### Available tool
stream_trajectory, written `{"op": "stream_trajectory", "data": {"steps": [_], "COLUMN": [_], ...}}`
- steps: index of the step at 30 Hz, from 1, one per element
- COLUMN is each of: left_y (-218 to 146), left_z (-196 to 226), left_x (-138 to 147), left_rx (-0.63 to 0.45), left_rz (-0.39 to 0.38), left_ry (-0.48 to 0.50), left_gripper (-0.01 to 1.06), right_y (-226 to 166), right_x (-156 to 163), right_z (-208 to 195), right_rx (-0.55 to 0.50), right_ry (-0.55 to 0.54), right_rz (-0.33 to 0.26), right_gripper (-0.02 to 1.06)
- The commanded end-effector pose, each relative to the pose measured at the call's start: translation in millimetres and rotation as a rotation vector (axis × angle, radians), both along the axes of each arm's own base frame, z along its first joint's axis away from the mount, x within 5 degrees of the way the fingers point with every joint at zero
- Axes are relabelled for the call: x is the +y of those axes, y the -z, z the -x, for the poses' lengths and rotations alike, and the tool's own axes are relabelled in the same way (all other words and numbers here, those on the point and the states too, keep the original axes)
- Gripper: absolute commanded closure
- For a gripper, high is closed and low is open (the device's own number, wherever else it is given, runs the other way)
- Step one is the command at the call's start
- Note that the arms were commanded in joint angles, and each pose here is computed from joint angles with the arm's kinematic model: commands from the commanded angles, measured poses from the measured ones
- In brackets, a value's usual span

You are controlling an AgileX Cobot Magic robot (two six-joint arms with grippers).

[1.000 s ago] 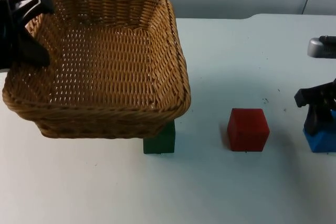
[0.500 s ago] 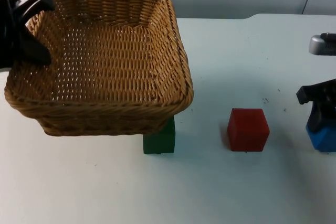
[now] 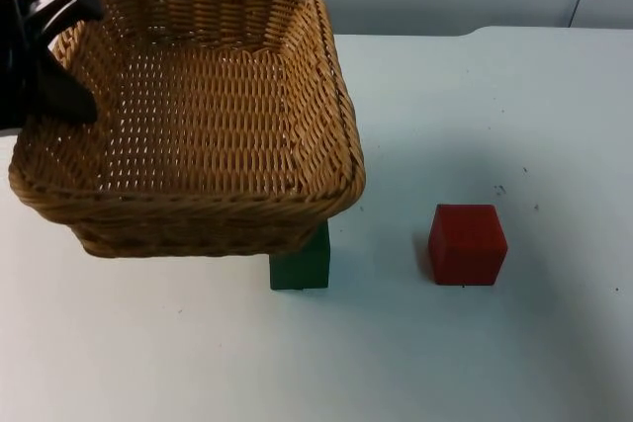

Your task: Pick up the basket with the left hand and place the blue cube into the basket with the right hand.

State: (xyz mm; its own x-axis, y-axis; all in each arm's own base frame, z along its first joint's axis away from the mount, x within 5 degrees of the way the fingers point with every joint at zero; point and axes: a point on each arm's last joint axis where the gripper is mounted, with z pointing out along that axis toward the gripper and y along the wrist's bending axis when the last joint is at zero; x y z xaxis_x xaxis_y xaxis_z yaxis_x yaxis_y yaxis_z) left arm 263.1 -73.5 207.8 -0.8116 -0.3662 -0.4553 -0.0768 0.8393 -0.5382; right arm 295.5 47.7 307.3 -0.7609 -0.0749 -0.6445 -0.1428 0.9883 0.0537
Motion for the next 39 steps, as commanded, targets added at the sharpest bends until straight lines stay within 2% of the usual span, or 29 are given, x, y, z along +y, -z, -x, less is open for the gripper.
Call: {"op": "stream_trajectory", "data": {"steps": [1, 2, 6, 7, 10, 11, 15, 16, 20, 29, 32, 39], "left_y": [-4, -4, -4, -4, -4, -4, -4, -4, -4, -4, -5, -5], "left_z": [1, 1, 1, 1, 1, 1, 1, 1, 1, 1, 1, 1], "left_x": [0, 0, 0, 0, 0, 0, 0, 0, -1, -2, -2, -2], "left_rx": [-0.007, -0.007, -0.007, -0.007, -0.006, -0.006, -0.005, -0.005, -0.002, 0.006, 0.007, 0.008], "left_rz": [0.024, 0.024, 0.024, 0.024, 0.025, 0.025, 0.029, 0.029, 0.031, 0.051, 0.060, 0.063], "left_ry": [-0.014, -0.014, -0.014, -0.014, -0.016, -0.016, -0.016, -0.016, -0.014, -0.020, -0.027, -0.029], "left_gripper": [1.05, 1.05, 1.05, 1.05, 1.05, 1.05, 1.05, 1.05, 1.05, 1.05, 1.05, 1.05], "right_y": [-43, -43, -77, -77, -85, -85, -72, -72, -38, 29, 51, 73], "right_x": [21, 21, 67, 67, 115, 115, 172, 172, 224, 274, 282, 286], "right_z": [7, 7, 12, 12, 15, 15, 9, 9, -4, -25, -31, -36], "right_rx": [-0.090, -0.090, -0.200, -0.200, -0.249, -0.249, -0.208, -0.208, -0.149, -0.037, 0.016, 0.053], "right_ry": [-0.100, -0.100, -0.250, -0.250, -0.394, -0.394, -0.532, -0.532, -0.626, -0.699, -0.705, -0.711], "right_rz": [-0.033, -0.033, -0.069, -0.069, -0.083, -0.083, -0.068, -0.068, -0.033, 0.030, 0.054, 0.080], "right_gripper": [1.05, 1.05, 1.05, 1.05, 1.05, 1.05, 1.05, 1.05, 1.05, 1.05, 1.05, 1.05]}}
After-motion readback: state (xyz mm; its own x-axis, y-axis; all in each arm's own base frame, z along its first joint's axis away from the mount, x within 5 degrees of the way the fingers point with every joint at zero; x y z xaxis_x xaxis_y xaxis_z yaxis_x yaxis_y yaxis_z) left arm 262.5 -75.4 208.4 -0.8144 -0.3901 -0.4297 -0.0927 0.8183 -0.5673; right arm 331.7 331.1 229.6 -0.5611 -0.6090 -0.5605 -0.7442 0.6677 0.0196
